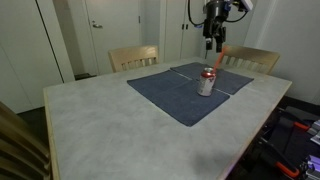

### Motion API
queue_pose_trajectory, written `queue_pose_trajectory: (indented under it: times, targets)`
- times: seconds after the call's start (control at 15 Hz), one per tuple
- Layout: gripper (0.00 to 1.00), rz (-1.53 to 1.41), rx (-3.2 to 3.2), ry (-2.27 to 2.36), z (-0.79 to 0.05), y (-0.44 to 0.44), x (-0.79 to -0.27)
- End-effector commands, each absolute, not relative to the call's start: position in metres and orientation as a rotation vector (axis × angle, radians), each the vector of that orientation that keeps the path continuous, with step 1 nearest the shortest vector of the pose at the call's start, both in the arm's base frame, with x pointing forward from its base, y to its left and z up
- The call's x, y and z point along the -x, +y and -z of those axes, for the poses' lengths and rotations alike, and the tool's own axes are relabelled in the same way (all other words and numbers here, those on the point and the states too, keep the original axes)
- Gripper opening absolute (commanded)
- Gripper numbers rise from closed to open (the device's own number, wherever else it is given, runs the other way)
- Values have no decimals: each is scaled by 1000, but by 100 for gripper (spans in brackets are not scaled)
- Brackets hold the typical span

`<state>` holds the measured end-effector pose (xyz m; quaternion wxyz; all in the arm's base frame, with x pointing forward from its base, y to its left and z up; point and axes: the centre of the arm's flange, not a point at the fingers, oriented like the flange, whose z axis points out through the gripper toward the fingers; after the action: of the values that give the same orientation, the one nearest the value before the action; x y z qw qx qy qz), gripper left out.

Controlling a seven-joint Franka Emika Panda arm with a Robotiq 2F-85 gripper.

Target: Take the straw from the can and put it on the table

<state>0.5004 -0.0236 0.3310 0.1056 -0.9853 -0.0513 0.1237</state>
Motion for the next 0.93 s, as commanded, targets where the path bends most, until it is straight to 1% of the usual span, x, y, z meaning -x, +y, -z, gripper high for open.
queue_pose_trajectory:
  times: [0.0,0.53,0.87]
  targets:
    - [100,-339,2856,-165,-333,-25,-494]
    - [100,-226,2844,-81,-334,-37,-493]
    - [100,-276,2885,-20,-333,-50,-488]
